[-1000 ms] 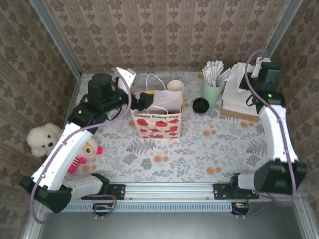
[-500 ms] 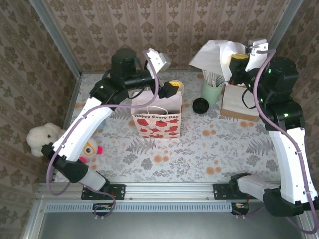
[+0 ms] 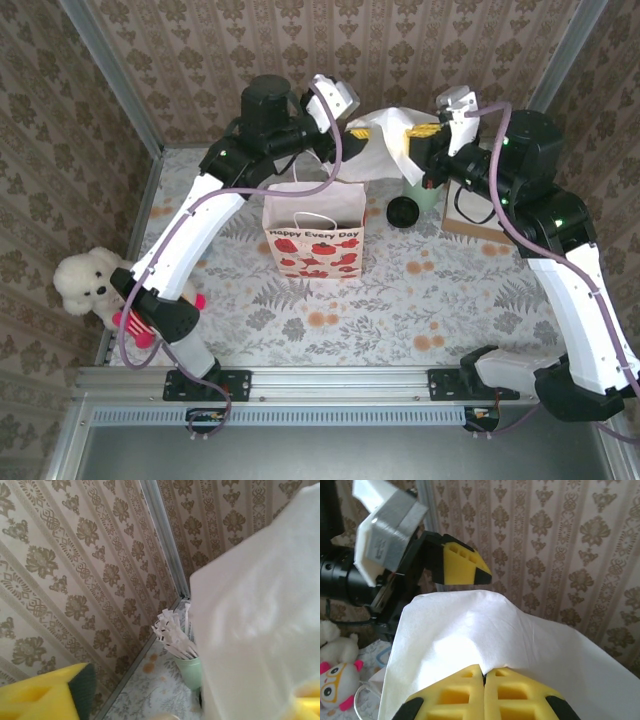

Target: Pack the takeout coffee

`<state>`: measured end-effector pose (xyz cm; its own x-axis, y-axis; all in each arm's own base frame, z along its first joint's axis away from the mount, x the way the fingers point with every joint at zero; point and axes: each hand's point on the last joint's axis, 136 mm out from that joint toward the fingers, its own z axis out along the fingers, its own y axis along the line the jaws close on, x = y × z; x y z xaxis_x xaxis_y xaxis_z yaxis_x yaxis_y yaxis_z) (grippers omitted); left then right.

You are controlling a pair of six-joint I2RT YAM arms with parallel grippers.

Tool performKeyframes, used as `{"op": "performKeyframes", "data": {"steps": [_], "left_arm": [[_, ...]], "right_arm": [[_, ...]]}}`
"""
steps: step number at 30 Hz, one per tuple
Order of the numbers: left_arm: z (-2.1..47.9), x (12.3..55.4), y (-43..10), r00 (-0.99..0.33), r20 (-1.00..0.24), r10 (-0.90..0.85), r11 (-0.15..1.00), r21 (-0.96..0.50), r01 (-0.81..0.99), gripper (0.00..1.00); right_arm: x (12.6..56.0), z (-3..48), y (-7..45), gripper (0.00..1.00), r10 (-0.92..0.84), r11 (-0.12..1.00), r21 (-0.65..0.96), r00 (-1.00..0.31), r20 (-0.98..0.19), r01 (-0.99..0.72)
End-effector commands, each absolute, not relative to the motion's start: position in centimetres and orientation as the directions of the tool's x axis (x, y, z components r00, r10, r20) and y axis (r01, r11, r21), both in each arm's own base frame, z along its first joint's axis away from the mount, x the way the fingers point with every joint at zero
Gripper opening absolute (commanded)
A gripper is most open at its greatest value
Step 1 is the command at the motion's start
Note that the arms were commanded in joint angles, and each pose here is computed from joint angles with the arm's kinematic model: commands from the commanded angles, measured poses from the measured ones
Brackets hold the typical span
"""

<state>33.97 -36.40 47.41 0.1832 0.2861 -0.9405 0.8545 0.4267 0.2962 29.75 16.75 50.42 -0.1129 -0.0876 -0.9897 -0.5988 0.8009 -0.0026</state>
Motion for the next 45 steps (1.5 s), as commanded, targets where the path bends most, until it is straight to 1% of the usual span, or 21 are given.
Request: {"op": "performKeyframes", "data": {"steps": [1,2,4,6,8,9,11,13,14,21,24,25,27,28,29,30,31,36,38,40,45], "left_arm": [[48.2,33.0,-36.1,0.201,-0.944,0.260,0.382,0.292,0.877,0.43],[48.0,32.7,-36.1,0.193,-0.947,0.256,0.367,0.280,0.887,0.35],[47.7,32.7,-35.4,0.171,-0.951,0.259,0.375,0.262,0.889,0.24],[47.3,32.9,-34.7,0.148,-0.955,0.257,0.389,0.242,0.889,0.22],[47.2,33.0,-34.0,0.126,-0.962,0.243,0.398,0.218,0.891,0.28],[47.2,32.8,-33.7,0.117,-0.965,0.236,0.391,0.204,0.897,0.37],[47.1,32.3,-33.6,0.114,-0.967,0.228,0.367,0.194,0.910,0.47],[46.8,31.5,-33.9,0.125,-0.964,0.235,0.323,0.199,0.925,0.51],[46.6,31.2,-33.9,0.131,-0.962,0.238,0.310,0.203,0.929,0.49],[47.1,31.2,-34.1,0.155,-0.964,0.217,0.302,0.217,0.928,0.16],[47.6,31.9,-33.7,0.150,-0.967,0.206,0.352,0.216,0.911,0.08],[47.8,32.1,-33.5,0.149,-0.969,0.197,0.366,0.213,0.906,0.06],[48.6,32.3,-33.2,0.148,-0.975,0.168,0.383,0.203,0.901,0.03],[48.8,32.2,-33.1,0.148,-0.976,0.158,0.381,0.198,0.903,0.03],[49.1,32.1,-33.0,0.153,-0.977,0.150,0.375,0.200,0.905,0.02],[49.2,32.0,-32.9,0.158,-0.976,0.149,0.369,0.203,0.907,0.02],[49.3,31.9,-32.8,0.164,-0.975,0.150,0.365,0.209,0.907,0.02],[48.6,30.9,-32.5,0.211,-0.960,0.184,0.306,0.260,0.916,0.00],[48.6,29.7,-32.6,0.235,-0.955,0.180,0.246,0.275,0.930,0.00],[48.8,28.7,-32.6,0.260,-0.950,0.174,0.196,0.292,0.936,0.00],[49.1,26.5,-32.4,0.307,-0.938,0.163,0.106,0.326,0.939,0.00]], "right_arm": [[28.9,51.0,17.3,0.00,-0.115,0.777,-0.037,-0.084,-0.990,-0.629],[29.0,50.9,17.4,0.00,-0.120,0.779,-0.038,-0.088,-0.989,-0.626],[28.8,50.7,17.4,0.00,-0.124,0.780,-0.040,-0.093,-0.988,-0.624],[28.5,50.7,17.3,0.00,-0.121,0.780,-0.039,-0.089,-0.989,-0.625],[28.1,50.9,17.3,0.00,-0.116,0.776,-0.038,-0.082,-0.990,-0.629],[28.0,51.0,17.3,0.00,-0.113,0.775,-0.037,-0.081,-0.990,-0.631],[27.8,51.1,17.3,0.00,-0.107,0.772,-0.033,-0.077,-0.991,-0.635],[27.7,51.3,17.6,0.00,-0.101,0.763,-0.031,-0.073,-0.992,-0.646],[27.7,51.4,17.7,0.00,-0.099,0.759,-0.029,-0.071,-0.993,-0.651],[27.4,51.1,18.1,0.00,-0.112,0.743,-0.037,-0.069,-0.991,-0.668],[26.6,50.1,18.4,0.02,-0.154,0.712,-0.067,-0.062,-0.986,-0.699],[26.0,49.5,18.8,0.10,-0.174,0.681,-0.079,-0.056,-0.983,-0.728],[24.0,47.4,19.9,0.44,-0.233,0.578,-0.099,-0.047,-0.971,-0.810],[23.6,46.5,20.0,0.58,-0.255,0.557,-0.100,-0.055,-0.965,-0.825],[23.4,45.7,19.8,0.76,-0.283,0.557,-0.103,-0.072,-0.956,-0.824],[23.4,45.1,19.3,0.90,-0.310,0.571,-0.112,-0.087,-0.947,-0.814],[23.4,45.0,18.9,1.00,-0.326,0.583,-0.128,-0.087,-0.941,-0.802],[24.6,47.3,15.8,1.00,-0.361,0.707,-0.259,-0.022,-0.932,-0.659],[25.9,47.7,14.9,1.00,-0.406,0.732,-0.317,-0.012,-0.914,-0.603],[27.4,47.7,14.8,1.00,-0.455,0.728,-0.362,-0.015,-0.890,-0.582],[30.0,47.2,16.4,1.00,-0.564,0.639,-0.423,-0.019,-0.825,-0.642]]}}
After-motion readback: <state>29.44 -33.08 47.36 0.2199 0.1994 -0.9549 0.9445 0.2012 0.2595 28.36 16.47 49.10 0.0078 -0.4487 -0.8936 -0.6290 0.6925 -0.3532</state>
